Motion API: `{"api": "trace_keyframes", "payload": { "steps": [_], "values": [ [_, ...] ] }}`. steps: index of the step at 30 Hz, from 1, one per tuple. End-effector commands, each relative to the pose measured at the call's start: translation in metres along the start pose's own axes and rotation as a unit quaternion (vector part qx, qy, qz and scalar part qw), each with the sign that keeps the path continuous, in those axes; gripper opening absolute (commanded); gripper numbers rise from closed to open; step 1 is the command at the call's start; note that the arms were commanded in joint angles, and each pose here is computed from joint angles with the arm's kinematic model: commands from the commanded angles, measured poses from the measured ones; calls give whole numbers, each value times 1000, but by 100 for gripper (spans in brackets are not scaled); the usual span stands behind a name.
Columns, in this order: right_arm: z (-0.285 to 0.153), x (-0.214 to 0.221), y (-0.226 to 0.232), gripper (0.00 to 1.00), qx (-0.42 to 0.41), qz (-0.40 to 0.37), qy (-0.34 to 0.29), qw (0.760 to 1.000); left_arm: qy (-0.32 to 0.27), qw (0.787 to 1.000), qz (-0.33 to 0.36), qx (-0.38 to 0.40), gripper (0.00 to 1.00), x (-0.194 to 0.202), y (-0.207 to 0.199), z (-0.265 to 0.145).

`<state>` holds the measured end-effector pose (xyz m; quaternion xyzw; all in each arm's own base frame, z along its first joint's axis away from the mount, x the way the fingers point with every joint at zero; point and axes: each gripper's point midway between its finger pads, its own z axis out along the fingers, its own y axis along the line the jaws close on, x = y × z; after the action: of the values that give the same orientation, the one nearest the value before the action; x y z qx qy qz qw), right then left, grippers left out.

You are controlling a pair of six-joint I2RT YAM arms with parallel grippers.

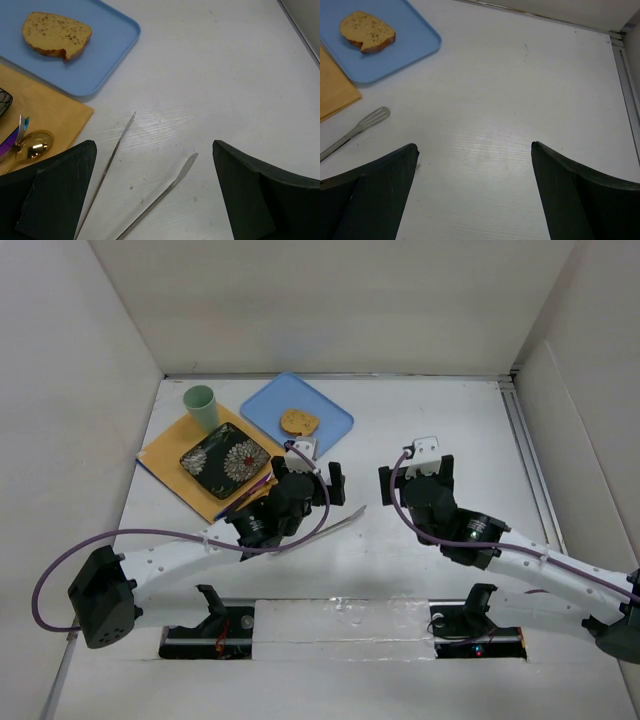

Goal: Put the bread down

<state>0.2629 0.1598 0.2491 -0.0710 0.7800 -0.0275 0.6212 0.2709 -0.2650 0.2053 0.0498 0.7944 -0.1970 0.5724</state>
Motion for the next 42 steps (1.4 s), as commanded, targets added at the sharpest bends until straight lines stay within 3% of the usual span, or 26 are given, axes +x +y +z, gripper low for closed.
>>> {"api": "trace_keyframes", "payload": {
  "steps": [1, 12, 15, 18, 21, 26, 32, 33, 36, 40, 42],
  "values": [
    [-1, -21, 0, 100, -3, 26, -17, 1000, -26, 999, -13, 14, 99, -22, -11, 1],
    [-8, -30, -8, 100, -7, 40, -35, 999, -12, 1000, 12, 21, 99, -17, -16, 7],
    [-14, -37, -17, 100, -2, 52, -39, 998, -9, 999, 45, -6, 99, -22, -11, 13],
    [-16, -39, -19, 100, -3, 63, -49, 997, 3, 992, 127, 19, 99, -18, -17, 18],
    [-18, -38, -17, 100, -19, 71, -58, 996, 44, 984, 170, 22, 99, -29, -15, 26],
    [-16, -36, -11, 100, -34, 67, -58, 996, 202, 957, 201, 57, 99, -17, 15, 50],
    [-19, -39, -10, 100, -44, 61, -52, 996, 364, 878, 311, -5, 99, 40, 86, 39],
    [-20, -41, -12, 100, -41, 64, -56, 996, 377, 867, 326, 6, 99, 57, 92, 36],
    [-19, -37, -15, 100, -35, 66, -58, 996, 339, 888, 290, 109, 99, 49, 69, 27],
    [-18, -37, -13, 100, -35, 60, -56, 996, 325, 895, 287, 101, 99, 41, 78, 23],
    [-17, -36, -12, 100, -34, 57, -52, 996, 361, 878, 300, 95, 99, 55, 86, 11]
  ]
}}
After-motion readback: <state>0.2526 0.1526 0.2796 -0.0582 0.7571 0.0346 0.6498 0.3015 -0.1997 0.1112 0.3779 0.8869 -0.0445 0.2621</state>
